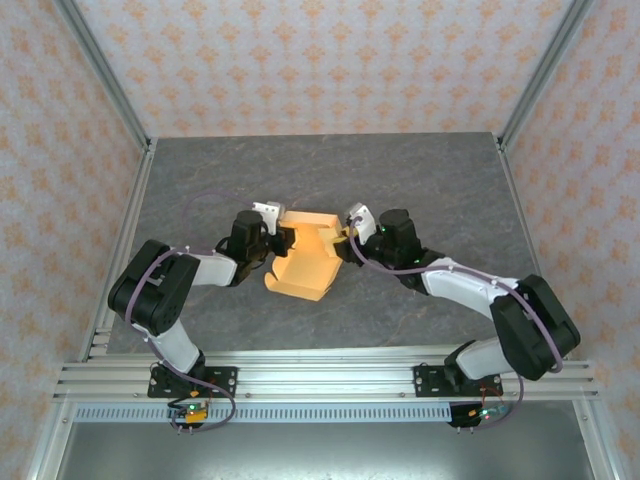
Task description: Fold the paper box
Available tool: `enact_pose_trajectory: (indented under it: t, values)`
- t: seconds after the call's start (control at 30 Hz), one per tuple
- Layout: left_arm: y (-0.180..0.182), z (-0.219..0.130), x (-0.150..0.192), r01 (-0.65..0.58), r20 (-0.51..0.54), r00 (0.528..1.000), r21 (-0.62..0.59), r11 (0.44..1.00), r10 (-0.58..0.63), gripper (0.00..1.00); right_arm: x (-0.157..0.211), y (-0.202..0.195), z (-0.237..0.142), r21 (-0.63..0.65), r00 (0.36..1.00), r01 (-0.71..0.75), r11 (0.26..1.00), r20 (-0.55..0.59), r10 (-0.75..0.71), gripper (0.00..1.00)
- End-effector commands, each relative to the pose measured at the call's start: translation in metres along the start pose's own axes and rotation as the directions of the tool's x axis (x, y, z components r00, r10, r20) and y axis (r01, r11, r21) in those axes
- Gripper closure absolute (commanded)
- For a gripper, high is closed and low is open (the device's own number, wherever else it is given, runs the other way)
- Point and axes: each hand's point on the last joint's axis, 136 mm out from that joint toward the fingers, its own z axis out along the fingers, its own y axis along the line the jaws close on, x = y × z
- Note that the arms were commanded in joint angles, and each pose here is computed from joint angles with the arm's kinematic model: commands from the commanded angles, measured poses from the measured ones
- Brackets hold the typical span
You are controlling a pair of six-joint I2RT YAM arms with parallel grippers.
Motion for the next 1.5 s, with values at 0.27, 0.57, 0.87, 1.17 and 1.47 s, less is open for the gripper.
enact_pose_trajectory:
  t: [0.27, 0.57, 0.87, 1.17, 1.47]
  values:
    - [-0.015, -0.006, -0.002, 0.003, 0.016, 1.0, -0.039, 0.999, -0.003, 1.0, -0.019, -0.024, 0.02, 0.301, 0.992, 0.005, 0.954, 0.122, -0.044, 0.57]
    - [-0.016, -0.019, -0.008, 0.025, 0.047, 0.999, -0.092, 0.995, -0.021, 1.0, -0.026, -0.057, 0.022, 0.519, 0.985, -0.088, 0.85, 0.17, -0.002, 0.59]
    - [-0.023, -0.02, 0.001, 0.06, 0.042, 0.998, -0.176, 0.983, -0.053, 1.0, -0.026, -0.086, 0.002, 0.773, 0.959, -0.237, 0.589, 0.284, 0.014, 0.85]
    - [-0.032, -0.023, 0.001, 0.115, 0.076, 0.992, -0.249, 0.962, -0.099, 1.0, -0.015, -0.104, -0.029, 0.851, 0.9, -0.426, 0.309, 0.434, 0.046, 0.85]
    - [-0.028, -0.026, -0.004, 0.178, 0.086, 0.983, -0.305, 0.935, -0.159, 1.0, -0.013, -0.095, -0.004, 0.808, 0.919, -0.376, 0.454, 0.386, 0.074, 0.79]
